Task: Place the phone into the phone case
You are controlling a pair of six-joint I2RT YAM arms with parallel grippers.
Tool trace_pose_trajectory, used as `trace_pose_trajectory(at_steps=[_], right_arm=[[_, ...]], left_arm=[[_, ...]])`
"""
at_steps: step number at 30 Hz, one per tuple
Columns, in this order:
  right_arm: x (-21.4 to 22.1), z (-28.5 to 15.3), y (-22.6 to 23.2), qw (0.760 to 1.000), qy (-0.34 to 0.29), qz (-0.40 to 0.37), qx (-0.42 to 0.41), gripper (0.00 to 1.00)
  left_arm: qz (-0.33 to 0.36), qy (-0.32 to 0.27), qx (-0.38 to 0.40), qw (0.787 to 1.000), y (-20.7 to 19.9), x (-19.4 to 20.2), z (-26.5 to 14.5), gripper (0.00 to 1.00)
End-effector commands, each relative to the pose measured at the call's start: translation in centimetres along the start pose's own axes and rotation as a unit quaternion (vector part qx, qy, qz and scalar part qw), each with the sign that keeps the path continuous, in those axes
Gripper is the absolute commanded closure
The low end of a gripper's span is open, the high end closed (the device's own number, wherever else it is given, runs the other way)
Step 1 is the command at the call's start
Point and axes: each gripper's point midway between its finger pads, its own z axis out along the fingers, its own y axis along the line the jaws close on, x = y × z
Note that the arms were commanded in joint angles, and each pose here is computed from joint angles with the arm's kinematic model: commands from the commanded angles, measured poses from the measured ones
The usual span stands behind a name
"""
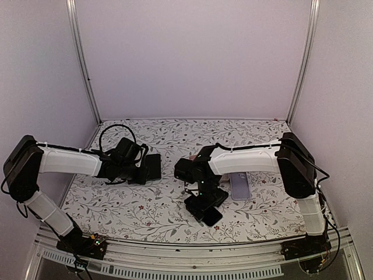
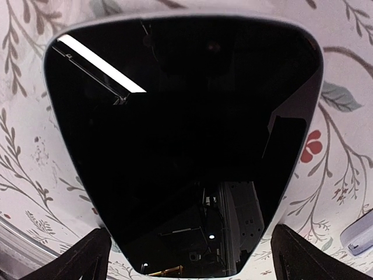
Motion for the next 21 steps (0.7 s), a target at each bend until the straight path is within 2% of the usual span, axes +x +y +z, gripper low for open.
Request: trace_pose_trajectory(at_steps=[1, 7, 13, 19, 21], right_arm=[[-3.3, 1.3, 0.4, 0.999, -0.035, -0.009, 0.009, 0.01], [-5.3, 0.5, -0.2, 0.997, -0.064, 0.005, 0.038, 0.01], [-4.5, 0.9, -0.2, 0.998, -0.056, 0.006, 0.03, 0.02], [-3.6, 1.1, -0.2, 0.998, -0.053, 0.009, 0.022, 0.26], [-3.8, 0.6, -0.1, 0.998, -0.061, 0.011, 0.018, 0.3]], left_arm=[[0.003, 0.0, -0.003, 1.0, 0.2, 0.0, -0.1, 0.49], [0.003, -0.003, -0.004, 1.0, 0.3, 0.0, -0.4, 0.49], [0.001, -0.004, -0.008, 1.0, 0.5, 0.0, -0.5, 0.49], [0.001, -0.003, -0.008, 1.0, 0.5, 0.3, -0.5, 0.49], [0.001, -0.001, -0.008, 1.0, 0.5, 0.4, -0.5, 0.49]])
